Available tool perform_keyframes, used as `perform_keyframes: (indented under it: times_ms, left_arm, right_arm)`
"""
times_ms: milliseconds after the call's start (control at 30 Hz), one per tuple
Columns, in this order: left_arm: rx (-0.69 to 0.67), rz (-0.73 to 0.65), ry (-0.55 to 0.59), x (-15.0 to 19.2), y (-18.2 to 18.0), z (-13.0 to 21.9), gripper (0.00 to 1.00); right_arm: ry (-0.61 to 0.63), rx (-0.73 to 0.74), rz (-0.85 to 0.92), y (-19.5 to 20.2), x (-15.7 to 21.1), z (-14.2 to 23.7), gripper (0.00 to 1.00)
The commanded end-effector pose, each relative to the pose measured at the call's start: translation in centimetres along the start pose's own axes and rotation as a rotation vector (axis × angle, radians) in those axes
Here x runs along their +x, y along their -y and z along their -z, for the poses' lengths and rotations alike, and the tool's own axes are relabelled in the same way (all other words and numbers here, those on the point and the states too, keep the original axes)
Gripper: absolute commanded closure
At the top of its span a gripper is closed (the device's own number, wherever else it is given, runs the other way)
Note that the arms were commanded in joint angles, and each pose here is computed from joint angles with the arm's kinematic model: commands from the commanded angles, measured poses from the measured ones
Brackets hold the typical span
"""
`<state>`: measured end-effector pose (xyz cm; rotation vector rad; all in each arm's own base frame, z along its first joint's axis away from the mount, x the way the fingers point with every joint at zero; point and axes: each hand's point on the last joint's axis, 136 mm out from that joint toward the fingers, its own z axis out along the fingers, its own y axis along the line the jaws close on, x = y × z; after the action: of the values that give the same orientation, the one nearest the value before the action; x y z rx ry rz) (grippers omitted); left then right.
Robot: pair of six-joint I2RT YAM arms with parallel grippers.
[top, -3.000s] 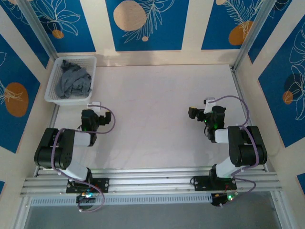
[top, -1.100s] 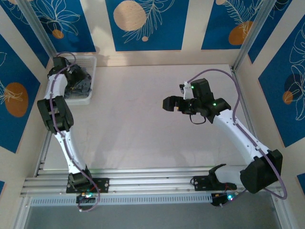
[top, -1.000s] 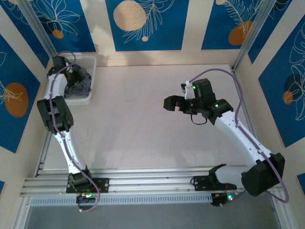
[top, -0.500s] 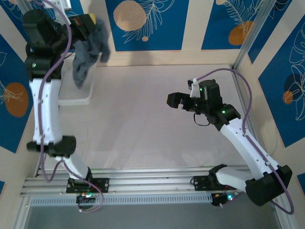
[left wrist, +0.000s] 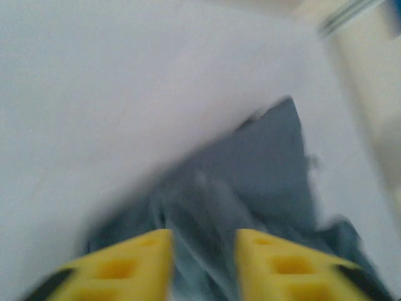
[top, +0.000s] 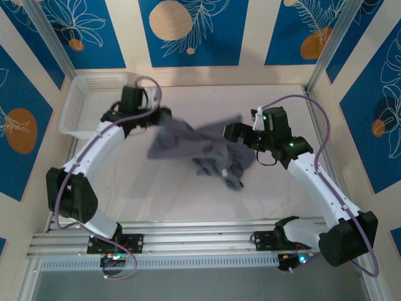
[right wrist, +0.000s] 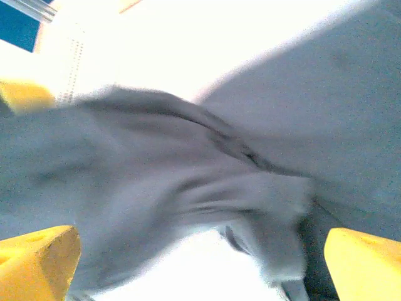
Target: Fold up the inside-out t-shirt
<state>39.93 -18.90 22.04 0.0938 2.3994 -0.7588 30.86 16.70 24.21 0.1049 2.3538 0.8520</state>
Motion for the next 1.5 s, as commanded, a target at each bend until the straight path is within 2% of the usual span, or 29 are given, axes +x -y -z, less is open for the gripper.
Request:
perform_keyframes:
  times_ms: [0,67,167,367,433,500,567,600,633,700,733,800,867,967,1067,1133,1167,1233,1267,1333,1433,1467]
  left_arm:
    - [-0.075,-0.09,0.157,-1.9,0.6,4.9,0.45]
    - [-0.123,-0.09,0.134,-0.5,-0.6,5.0,0.41]
    - [-0.093,-0.062,0.064,2.2,-0.8,3.7,0.4]
    - [-0.084,-0.061,-0.135,8.4,0.1,-2.2,0.4]
    - [-0.104,-0.062,-0.186,10.1,0.3,-4.5,0.39]
    - [-0.112,-0.045,-0.215,11.3,0.1,-6.6,0.37]
    - [-0.124,-0.023,-0.239,12.4,-0.5,-8.5,0.37]
    - [-0.146,-0.011,-0.246,12.8,-1.2,-9.2,0.37]
    - [-0.168,-0.008,-0.247,13.0,-1.8,-9.7,0.38]
    - [-0.196,-0.015,-0.24,12.9,-2.5,-10.1,0.5]
    - [-0.204,-0.017,-0.234,12.7,-2.8,-10.0,0.63]
    - [-0.186,-0.009,-0.224,12.1,-2.9,-9.5,1.0]
    - [-0.167,0.02,-0.2,10.8,-3.4,-8.5,1.0]
    - [-0.141,0.09,-0.117,7.7,-4.5,-5.1,1.0]
    - [-0.14,0.098,0.017,4.0,-4.7,-0.1,1.0]
    - [-0.178,0.059,0.096,2.2,-4.7,2.5,1.0]
    - [-0.19,0.044,0.104,2.0,-4.8,2.9,1.0]
    - [-0.143,0.043,0.063,2.7,-4.2,1.9,1.0]
    - [-0.105,0.062,0.023,3.4,-3.9,0.8,0.99]
    - [-0.025,0.078,-0.081,5.9,-2.3,-2.2,0.82]
    - [-0.04,0.023,-0.173,9.5,-0.9,-5.8,0.54]
    - [-0.063,0.017,-0.19,10.2,-1.0,-6.6,0.5]
  right_arm:
    - [-0.067,0.031,-0.012,1.2,1.6,-0.4,0.0]
    - [-0.095,0.068,-0.006,2.0,2.0,-1.0,0.01]
    - [-0.16,0.117,0.024,2.7,3.1,-2.4,0.01]
    - [-0.272,0.354,0.044,7.6,5.2,-5.6,0.02]
    - [-0.332,0.376,0.034,8.8,6.7,-6.9,0.03]
    - [-0.405,0.322,0.004,8.8,8.5,-8.7,0.05]
    - [-0.455,0.226,-0.033,7.9,9.9,-10.4,0.21]
    - [-0.466,0.194,-0.051,7.6,10.3,-10.9,0.35]
    - [-0.466,0.177,-0.067,7.4,10.3,-11.2,0.56]
    - [-0.441,0.181,-0.066,7.1,9.5,-11.0,0.9]
    - [-0.409,0.187,-0.054,6.9,8.7,-10.5,1.0]
    - [-0.319,0.173,-0.019,6.1,6.7,-9.0,1.0]
    - [-0.211,0.148,-0.005,5.4,4.4,-6.9,1.0]
    - [-0.036,0.125,-0.065,5.6,1.1,-2.8,1.0]
    - [0.155,0.128,-0.17,7.4,-1.1,1.5,1.0]
    - [0.251,0.165,-0.2,9.4,-1.0,3.0,1.0]
    - [0.264,0.188,-0.218,10.5,-0.5,3.0,1.0]
    - [0.179,0.188,-0.254,11.8,1.9,1.4,1.0]
    - [0.115,0.172,-0.273,11.9,3.1,0.4,1.0]
    - [-0.015,0.176,-0.329,12.5,5.7,-1.0,1.0]
    - [-0.048,0.331,-0.433,14.9,6.9,-0.5,0.63]
    - [-0.03,0.361,-0.444,15.1,6.5,0.1,0.57]
